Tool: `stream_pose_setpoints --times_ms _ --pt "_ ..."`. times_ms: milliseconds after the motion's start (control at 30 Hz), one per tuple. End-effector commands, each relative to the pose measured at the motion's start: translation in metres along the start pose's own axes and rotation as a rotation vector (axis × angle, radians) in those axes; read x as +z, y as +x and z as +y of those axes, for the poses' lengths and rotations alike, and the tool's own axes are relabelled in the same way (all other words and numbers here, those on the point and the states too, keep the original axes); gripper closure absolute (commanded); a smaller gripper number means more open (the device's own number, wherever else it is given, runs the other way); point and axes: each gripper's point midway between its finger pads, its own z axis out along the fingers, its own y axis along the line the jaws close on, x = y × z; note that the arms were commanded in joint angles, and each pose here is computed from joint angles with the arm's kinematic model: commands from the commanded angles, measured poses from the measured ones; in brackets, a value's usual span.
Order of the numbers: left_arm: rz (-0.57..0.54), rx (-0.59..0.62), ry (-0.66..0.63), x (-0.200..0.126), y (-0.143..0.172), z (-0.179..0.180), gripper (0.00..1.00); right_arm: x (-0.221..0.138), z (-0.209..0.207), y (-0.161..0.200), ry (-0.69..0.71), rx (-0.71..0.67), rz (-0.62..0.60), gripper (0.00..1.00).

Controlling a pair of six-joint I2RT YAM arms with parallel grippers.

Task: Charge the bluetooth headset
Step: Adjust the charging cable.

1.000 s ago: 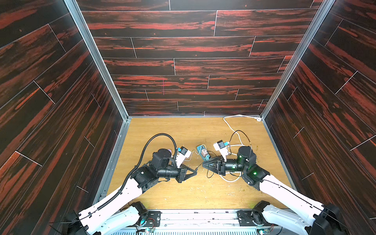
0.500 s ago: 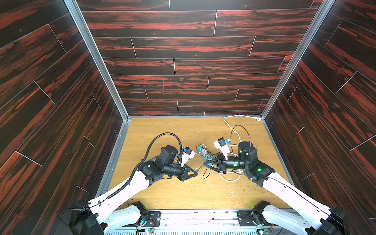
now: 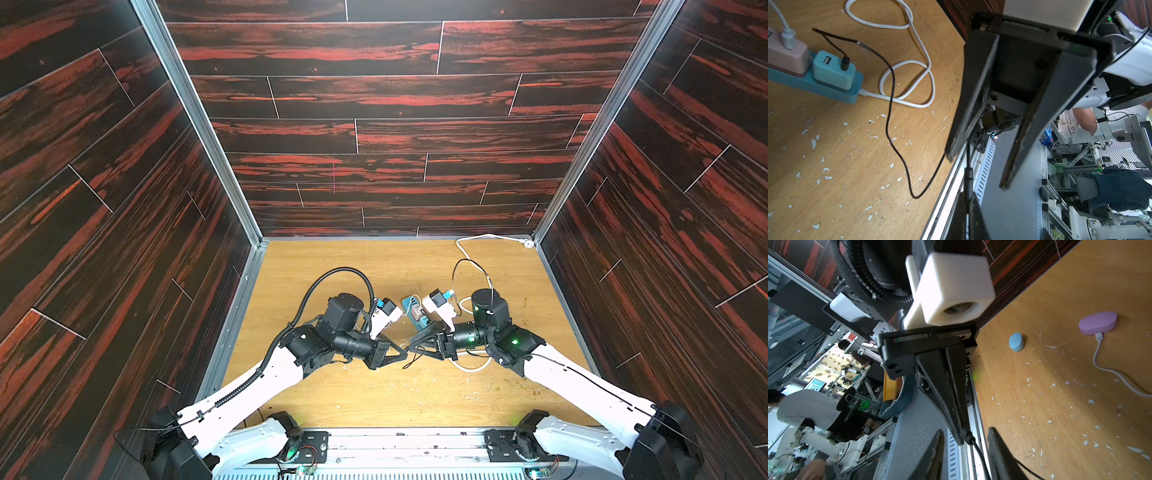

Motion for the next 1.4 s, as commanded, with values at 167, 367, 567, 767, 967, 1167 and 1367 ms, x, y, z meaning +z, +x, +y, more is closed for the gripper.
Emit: stream_pose_setpoints --times_ms 167,367,567,767,967,1167,1367 --pt "0.001 0.021 0.026 -0.002 -0.008 -0.008 1.0 0.008 0.014 0.01 -0.08 -0.016 0.053 0.76" --pt "0.006 0.018 0.03 -0.001 -0.006 -0.008 1.0 0.007 0.017 0.01 -0.084 -0.024 0.046 0.87" --pt "0.005 0.014 0.031 -0.002 -0.004 -0.008 1.0 0.007 0.021 0.009 -0.1 -0.034 0.046 1.0" --pt "-0.014 0.006 -0.038 -0.005 -0.005 0.002 0.67 0.006 0.016 0.006 -0.059 -0.049 0.021 1.0" --pt "-0.088 -0.066 -0.314 -0.023 -0.002 0.045 0.48 -0.003 -0.018 -0.006 0.102 -0.008 -0.067 1.0" --pt "-0.228 -0.2 -0.579 -0.057 0.005 0.089 0.35 -0.01 -0.046 -0.011 0.233 0.027 -0.113 1.0" --pt "-0.331 -0.516 -0.903 -0.107 0.045 0.152 0.27 -0.008 -0.057 -0.012 0.252 0.046 -0.127 1.0"
